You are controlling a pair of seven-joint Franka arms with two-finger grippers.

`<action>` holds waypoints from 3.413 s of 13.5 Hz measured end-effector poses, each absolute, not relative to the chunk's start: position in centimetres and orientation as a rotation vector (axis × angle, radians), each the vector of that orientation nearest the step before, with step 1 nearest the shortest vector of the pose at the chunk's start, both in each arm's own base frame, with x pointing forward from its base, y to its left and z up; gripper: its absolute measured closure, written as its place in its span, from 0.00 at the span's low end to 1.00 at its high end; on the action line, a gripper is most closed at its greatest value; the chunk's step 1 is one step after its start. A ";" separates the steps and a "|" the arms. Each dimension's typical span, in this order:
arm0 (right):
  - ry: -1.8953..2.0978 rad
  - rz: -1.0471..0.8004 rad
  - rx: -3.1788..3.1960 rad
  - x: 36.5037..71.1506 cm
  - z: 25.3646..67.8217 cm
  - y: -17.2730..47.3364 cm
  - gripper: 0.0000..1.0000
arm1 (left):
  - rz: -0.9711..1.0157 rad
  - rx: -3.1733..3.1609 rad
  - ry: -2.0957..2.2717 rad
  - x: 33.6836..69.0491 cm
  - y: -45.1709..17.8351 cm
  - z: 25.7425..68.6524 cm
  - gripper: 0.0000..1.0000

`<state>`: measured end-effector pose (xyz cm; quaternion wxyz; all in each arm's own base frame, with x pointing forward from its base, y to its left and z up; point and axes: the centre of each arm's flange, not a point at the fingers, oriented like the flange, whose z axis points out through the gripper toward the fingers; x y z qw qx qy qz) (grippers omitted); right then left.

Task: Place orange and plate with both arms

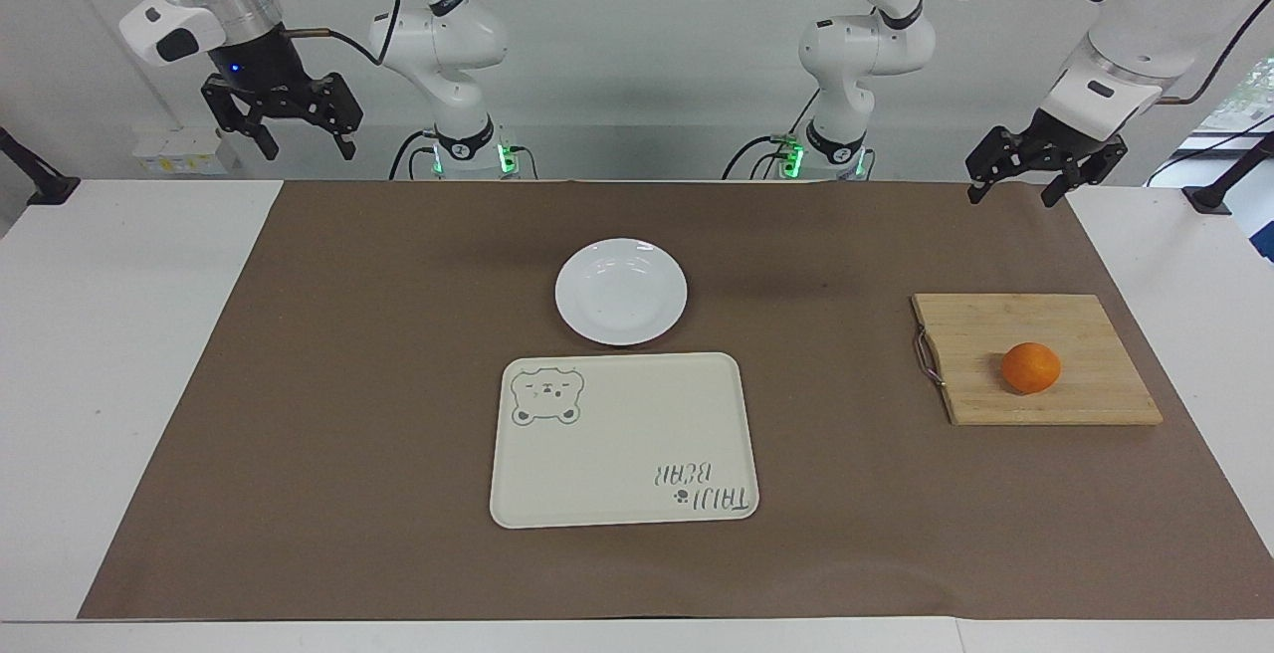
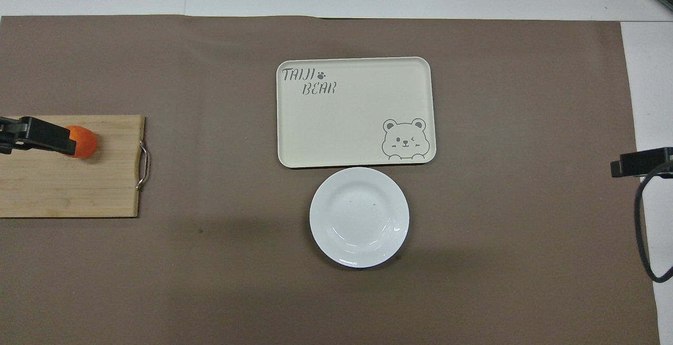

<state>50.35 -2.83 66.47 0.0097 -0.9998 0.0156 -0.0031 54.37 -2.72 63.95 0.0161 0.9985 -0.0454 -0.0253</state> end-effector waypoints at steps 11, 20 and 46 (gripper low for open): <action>0.049 -0.010 -3.122 50.4 66.5 -2.8 0.00 | -0.099 3.105 -0.131 54.0 -2.5 64.0 0.00; 0.049 -0.010 -3.122 50.4 66.5 -2.8 0.00 | -0.094 3.106 -0.119 53.9 -2.1 64.1 0.00; 0.049 -0.010 -3.122 50.4 66.5 -2.8 0.00 | 0.031 3.100 -0.295 55.6 7.1 53.6 0.00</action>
